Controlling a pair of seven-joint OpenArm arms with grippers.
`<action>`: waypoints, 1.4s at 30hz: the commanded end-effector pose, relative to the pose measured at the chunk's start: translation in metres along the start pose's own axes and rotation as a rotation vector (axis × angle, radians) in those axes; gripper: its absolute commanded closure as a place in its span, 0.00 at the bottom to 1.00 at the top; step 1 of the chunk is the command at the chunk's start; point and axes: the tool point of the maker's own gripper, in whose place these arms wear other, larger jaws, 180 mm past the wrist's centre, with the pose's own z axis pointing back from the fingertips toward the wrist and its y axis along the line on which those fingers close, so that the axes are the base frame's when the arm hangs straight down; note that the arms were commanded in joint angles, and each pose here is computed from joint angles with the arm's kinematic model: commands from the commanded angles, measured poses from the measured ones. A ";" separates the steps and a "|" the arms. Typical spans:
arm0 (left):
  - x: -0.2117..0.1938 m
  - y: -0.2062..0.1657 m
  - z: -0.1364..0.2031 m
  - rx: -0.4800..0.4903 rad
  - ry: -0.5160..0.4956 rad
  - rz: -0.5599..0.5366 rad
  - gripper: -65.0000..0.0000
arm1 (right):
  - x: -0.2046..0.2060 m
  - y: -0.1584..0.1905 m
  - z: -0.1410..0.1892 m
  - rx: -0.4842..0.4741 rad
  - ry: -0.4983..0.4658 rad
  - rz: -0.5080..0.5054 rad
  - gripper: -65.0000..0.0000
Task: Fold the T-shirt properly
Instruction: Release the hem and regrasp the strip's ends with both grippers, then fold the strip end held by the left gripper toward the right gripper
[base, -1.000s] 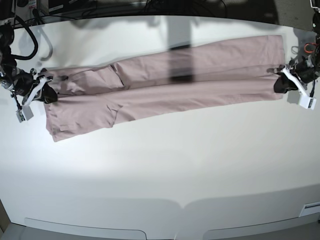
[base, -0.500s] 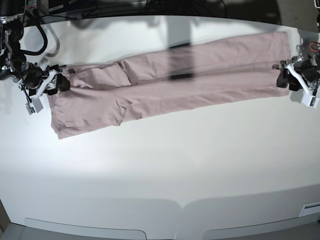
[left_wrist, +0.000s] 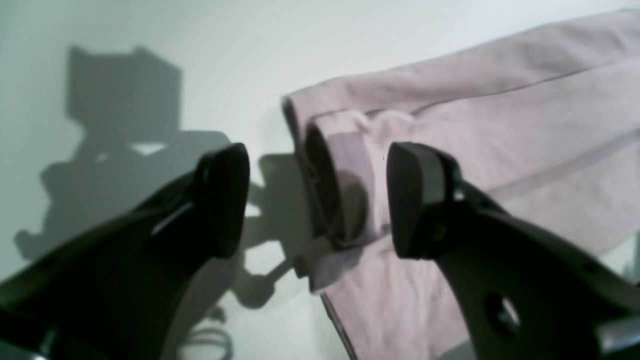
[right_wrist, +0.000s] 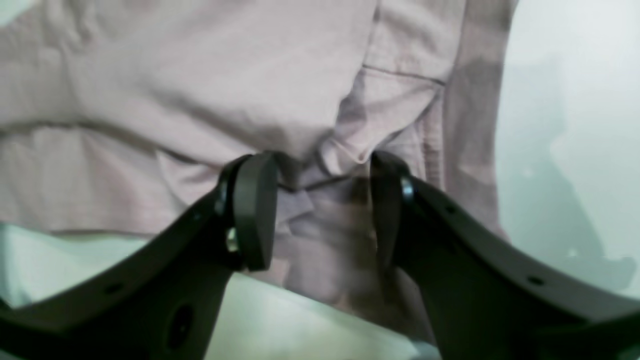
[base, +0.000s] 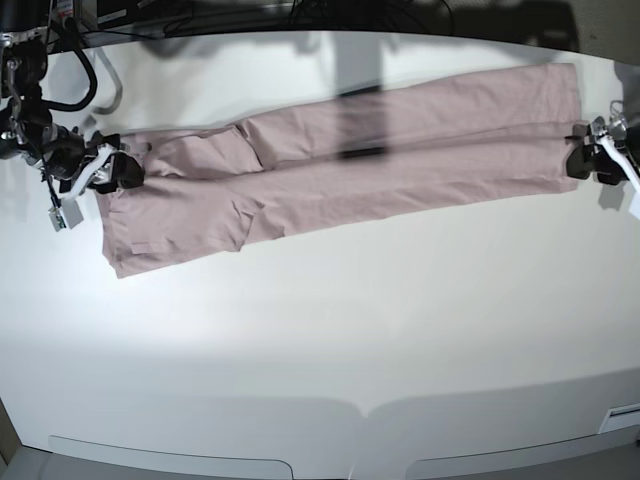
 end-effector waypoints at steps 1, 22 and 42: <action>0.011 0.006 0.010 0.014 -0.039 -0.010 0.35 | 0.021 -0.002 0.008 0.008 -0.061 0.007 0.53; -0.056 0.010 0.024 -0.009 -0.253 0.367 0.35 | 0.063 0.112 -0.001 0.227 -0.213 0.080 0.53; -0.053 -0.028 -0.006 -0.108 -0.338 0.511 0.82 | 0.068 0.117 0.002 0.234 -0.227 0.096 0.53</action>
